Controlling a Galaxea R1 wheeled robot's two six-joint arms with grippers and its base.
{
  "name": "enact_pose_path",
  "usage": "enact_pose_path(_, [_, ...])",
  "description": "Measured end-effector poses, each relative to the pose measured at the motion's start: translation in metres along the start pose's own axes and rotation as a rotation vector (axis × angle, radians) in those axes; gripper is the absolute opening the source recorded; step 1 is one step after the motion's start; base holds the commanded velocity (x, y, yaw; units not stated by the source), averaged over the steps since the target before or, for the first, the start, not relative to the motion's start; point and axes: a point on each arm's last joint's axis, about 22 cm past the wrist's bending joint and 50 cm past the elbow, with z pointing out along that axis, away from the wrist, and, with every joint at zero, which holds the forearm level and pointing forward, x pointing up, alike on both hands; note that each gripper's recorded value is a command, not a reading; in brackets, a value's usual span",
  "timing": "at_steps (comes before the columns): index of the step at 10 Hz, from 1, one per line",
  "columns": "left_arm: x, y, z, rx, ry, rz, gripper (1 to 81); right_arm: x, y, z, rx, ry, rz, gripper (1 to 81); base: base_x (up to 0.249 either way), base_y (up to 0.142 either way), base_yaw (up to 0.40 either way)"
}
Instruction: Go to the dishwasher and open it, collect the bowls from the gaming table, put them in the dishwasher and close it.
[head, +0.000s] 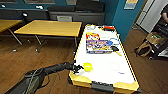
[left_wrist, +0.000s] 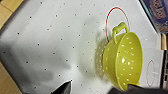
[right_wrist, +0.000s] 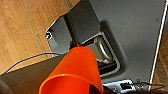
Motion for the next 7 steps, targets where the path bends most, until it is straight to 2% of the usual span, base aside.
enact_pose_path(2, [0.013, 0.010, -0.004, -0.010, 0.027, 0.006, 81.1, 0.000, 0.000, 0.000, -0.001, 0.000, -0.001, 1.0, 0.000, 0.000, 0.000])
enact_pose_path(6, [0.005, 0.021, 0.009, -0.009, 0.019, 0.020, 81.1, 0.000, 0.000, 0.000, -0.001, 0.000, -0.001, 1.0, 0.000, 0.000, 0.000])
enact_pose_path(7, [0.004, 0.024, 0.012, -0.008, 0.021, 0.012, 81.1, 0.000, 0.000, 0.000, -0.001, 0.000, 0.000, 1.0, 0.000, 0.000, 0.000])
